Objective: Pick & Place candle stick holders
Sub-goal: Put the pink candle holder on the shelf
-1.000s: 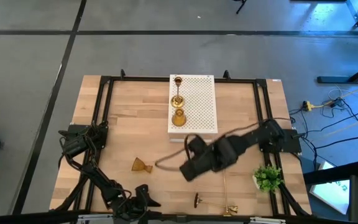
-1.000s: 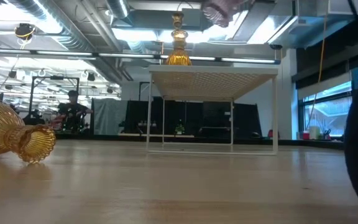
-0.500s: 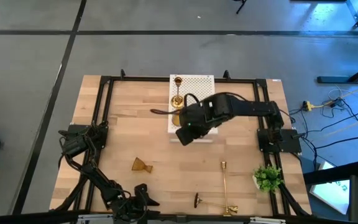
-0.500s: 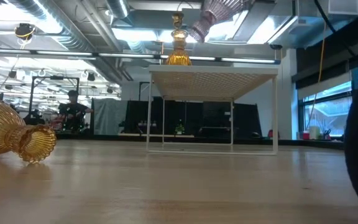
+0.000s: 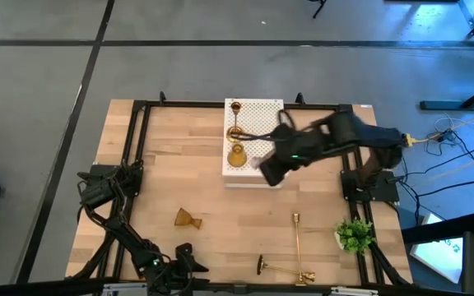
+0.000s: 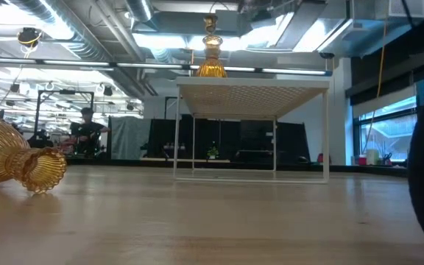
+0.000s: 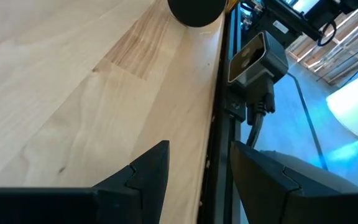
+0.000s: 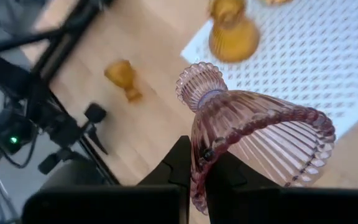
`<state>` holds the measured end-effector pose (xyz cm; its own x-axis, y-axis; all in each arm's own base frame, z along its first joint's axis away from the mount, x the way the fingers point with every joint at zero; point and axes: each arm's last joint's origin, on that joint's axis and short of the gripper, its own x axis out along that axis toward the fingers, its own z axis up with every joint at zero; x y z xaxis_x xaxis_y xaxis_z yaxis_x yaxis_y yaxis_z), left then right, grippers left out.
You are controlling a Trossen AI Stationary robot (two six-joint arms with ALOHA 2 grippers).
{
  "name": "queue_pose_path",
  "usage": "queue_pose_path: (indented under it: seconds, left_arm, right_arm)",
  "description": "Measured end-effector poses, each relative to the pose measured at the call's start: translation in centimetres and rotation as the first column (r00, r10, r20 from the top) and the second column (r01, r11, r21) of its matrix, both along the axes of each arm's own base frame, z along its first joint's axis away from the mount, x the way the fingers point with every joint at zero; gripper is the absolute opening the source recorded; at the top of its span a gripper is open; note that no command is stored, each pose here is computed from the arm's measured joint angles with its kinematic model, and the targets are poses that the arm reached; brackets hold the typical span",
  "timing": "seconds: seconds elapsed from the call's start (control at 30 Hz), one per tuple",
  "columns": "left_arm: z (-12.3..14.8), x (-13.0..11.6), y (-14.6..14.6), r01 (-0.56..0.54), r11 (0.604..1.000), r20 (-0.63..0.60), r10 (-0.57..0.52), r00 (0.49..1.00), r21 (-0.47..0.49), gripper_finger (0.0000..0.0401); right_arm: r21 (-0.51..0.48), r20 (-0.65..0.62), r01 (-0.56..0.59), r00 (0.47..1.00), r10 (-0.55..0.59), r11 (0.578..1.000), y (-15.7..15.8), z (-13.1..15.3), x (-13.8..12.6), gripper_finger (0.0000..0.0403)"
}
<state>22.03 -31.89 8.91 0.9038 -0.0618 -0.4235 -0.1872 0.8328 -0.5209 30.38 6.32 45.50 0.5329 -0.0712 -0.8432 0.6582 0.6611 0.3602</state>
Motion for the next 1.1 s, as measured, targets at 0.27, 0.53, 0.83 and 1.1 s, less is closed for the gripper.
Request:
queue_pose_path:
  seconds: [0.27,0.53,0.83,1.1]
  left_arm:
    - [0.0,-0.3,-0.2,-0.027,0.999,0.015,0.027,1.000,-0.021,0.0166]
    - [0.0,-0.4,-0.2,-0.031,0.999,0.016,0.031,0.999,-0.026,0.0166]
    - [-0.1,0.5,0.5,-0.047,0.999,0.001,0.047,0.999,0.001,0.0166]
    - [-0.1,1.3,1.0,-0.021,1.000,-0.024,0.021,0.999,0.010,0.0166]
  right_arm:
    - [-0.037,-0.027,0.091,0.995,-0.092,0.995,0.2,-0.8,-3.2,0.0020]
    - [0.019,-0.261,0.136,0.957,-0.126,0.991,-0.7,-5.9,-6.2,0.0020]
    - [0.063,-0.267,0.134,0.957,-0.112,0.989,-2.0,-5.7,-6.4,0.0020]
    - [0.111,-0.366,0.035,0.930,0.008,0.993,-1.7,-7.7,-3.0,0.0020]
